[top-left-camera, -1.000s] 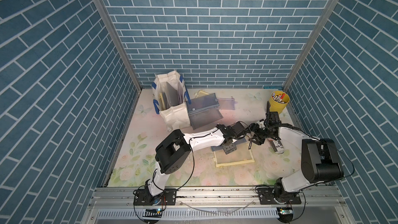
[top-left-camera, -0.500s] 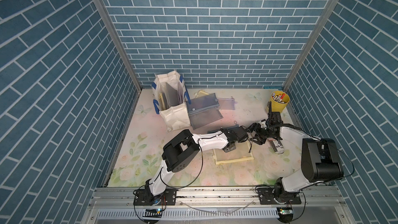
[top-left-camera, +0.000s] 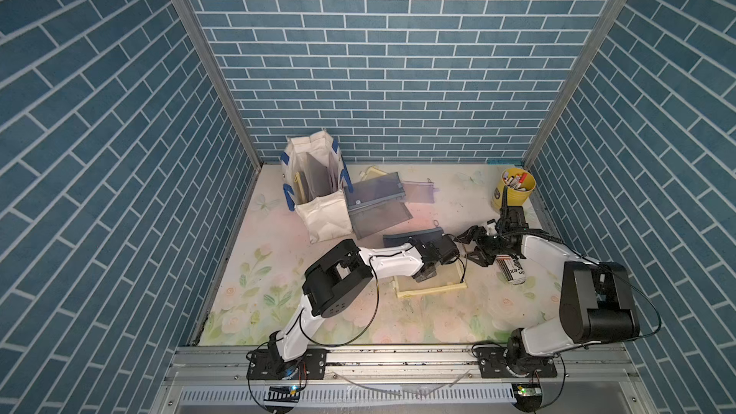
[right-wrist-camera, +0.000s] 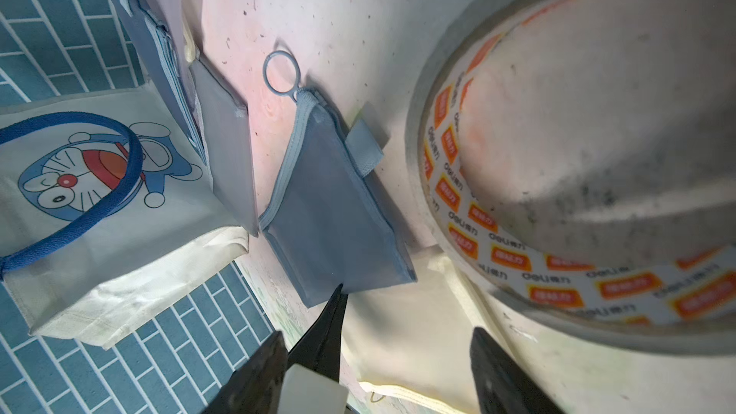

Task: Put the pencil pouch into the canvas bag
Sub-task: Pick up the pencil pouch.

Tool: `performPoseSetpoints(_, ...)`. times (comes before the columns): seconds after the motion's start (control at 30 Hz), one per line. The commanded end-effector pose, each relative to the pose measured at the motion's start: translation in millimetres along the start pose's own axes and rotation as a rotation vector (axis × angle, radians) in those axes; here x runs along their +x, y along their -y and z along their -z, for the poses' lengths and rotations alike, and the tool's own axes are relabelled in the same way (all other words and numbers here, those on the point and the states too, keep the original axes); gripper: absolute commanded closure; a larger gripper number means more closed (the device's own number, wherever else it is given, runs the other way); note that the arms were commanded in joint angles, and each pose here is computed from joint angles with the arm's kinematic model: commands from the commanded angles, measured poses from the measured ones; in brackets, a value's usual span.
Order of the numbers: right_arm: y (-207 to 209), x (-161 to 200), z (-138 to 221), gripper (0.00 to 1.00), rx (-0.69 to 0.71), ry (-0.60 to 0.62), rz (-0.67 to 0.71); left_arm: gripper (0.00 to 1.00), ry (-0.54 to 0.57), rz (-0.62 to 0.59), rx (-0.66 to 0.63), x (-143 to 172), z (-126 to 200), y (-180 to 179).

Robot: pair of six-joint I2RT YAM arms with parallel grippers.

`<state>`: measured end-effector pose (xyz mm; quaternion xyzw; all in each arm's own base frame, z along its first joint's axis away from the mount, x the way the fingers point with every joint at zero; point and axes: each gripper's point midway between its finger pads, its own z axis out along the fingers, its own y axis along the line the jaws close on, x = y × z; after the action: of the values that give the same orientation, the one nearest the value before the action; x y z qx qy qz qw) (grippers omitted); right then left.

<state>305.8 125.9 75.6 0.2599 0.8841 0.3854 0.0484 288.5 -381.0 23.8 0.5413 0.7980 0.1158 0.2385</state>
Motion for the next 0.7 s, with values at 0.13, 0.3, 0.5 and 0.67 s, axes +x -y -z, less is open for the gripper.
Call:
performPoseSetpoints(0.13, -1.0, 2.7, 6.6, 0.27, -0.004, 0.013, 0.002, 1.00, 0.074, 0.153, -0.001, -11.9, 50.1, -45.0)
performPoseSetpoints(0.3, -9.9, -2.2, 9.0, 0.27, -0.024, 0.022, 0.032, 1.00, 0.116, 0.316, 0.069, -4.8, 80.1, -80.2)
performPoseSetpoints(0.5, -24.1, -9.5, 13.2, 0.27, -0.063, 0.049, 0.074, 1.00, 0.190, 0.469, 0.192, -6.3, 130.8, -116.6)
performPoseSetpoints(0.67, -36.4, -16.3, 17.1, 0.27, -0.088, 0.070, 0.097, 1.00, 0.282, 0.641, 0.245, -8.0, 174.2, -161.0)
